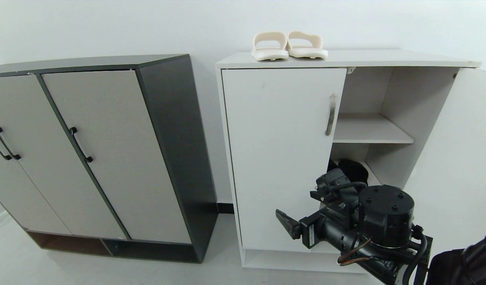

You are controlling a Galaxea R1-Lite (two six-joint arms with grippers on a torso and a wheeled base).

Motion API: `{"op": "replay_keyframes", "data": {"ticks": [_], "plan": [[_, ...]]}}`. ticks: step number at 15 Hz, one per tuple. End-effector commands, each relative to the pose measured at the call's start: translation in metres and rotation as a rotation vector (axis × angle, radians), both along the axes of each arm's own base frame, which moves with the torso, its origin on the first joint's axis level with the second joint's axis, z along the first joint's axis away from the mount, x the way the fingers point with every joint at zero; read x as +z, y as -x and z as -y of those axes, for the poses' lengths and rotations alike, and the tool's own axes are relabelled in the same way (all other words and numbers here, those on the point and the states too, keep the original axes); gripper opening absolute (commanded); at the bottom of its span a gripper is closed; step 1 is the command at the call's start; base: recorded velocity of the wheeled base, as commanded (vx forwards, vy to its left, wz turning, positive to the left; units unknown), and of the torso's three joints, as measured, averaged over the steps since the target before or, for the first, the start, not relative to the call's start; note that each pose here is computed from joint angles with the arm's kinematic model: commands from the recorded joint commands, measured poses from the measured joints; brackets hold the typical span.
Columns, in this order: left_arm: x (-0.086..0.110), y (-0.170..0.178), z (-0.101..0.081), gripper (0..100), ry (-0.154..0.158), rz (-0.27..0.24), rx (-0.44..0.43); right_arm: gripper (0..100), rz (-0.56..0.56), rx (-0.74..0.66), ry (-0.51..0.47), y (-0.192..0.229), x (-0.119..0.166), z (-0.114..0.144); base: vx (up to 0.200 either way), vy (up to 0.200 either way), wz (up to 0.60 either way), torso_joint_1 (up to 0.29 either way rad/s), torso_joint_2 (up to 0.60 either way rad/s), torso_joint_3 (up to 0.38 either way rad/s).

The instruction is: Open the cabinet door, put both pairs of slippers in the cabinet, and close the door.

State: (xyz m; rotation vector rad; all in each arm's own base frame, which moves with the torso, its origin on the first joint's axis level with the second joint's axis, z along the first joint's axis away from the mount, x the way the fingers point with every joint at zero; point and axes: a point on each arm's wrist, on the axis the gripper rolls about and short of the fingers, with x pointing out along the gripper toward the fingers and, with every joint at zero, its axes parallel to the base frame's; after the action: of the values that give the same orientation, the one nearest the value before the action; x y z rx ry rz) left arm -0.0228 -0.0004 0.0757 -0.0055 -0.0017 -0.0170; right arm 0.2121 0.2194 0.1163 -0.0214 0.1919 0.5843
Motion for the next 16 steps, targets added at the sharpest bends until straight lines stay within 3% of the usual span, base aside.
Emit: {"op": "replay_keyframes", "data": {"ticks": [1, 7, 10, 16], "plan": [[0.000, 0.000, 0.000, 0, 0.001, -0.002, 0.000, 100, -0.003, -0.004, 0.003, -0.001, -0.002, 0.000, 0.000, 0.000, 0.00, 0.000, 0.00, 0.000], [0.000, 0.000, 0.000, 0, 0.001, 0.000, 0.000, 100, -0.004, -0.046, 0.040, -0.007, -0.009, 0.000, 0.000, 0.000, 0.00, 0.003, -0.03, -0.026], [0.000, 0.000, 0.000, 0, 0.002, -0.002, 0.000, 100, 0.016, -0.094, 0.035, -0.012, -0.006, -0.003, 0.000, 0.000, 0.00, 0.023, -0.20, -0.307], [0.000, 0.000, 0.000, 0, 0.002, 0.000, 0.000, 100, 0.028, -0.099, 0.023, -0.011, -0.001, -0.004, 0.000, 0.000, 0.00, 0.093, -0.50, -0.345]]}}
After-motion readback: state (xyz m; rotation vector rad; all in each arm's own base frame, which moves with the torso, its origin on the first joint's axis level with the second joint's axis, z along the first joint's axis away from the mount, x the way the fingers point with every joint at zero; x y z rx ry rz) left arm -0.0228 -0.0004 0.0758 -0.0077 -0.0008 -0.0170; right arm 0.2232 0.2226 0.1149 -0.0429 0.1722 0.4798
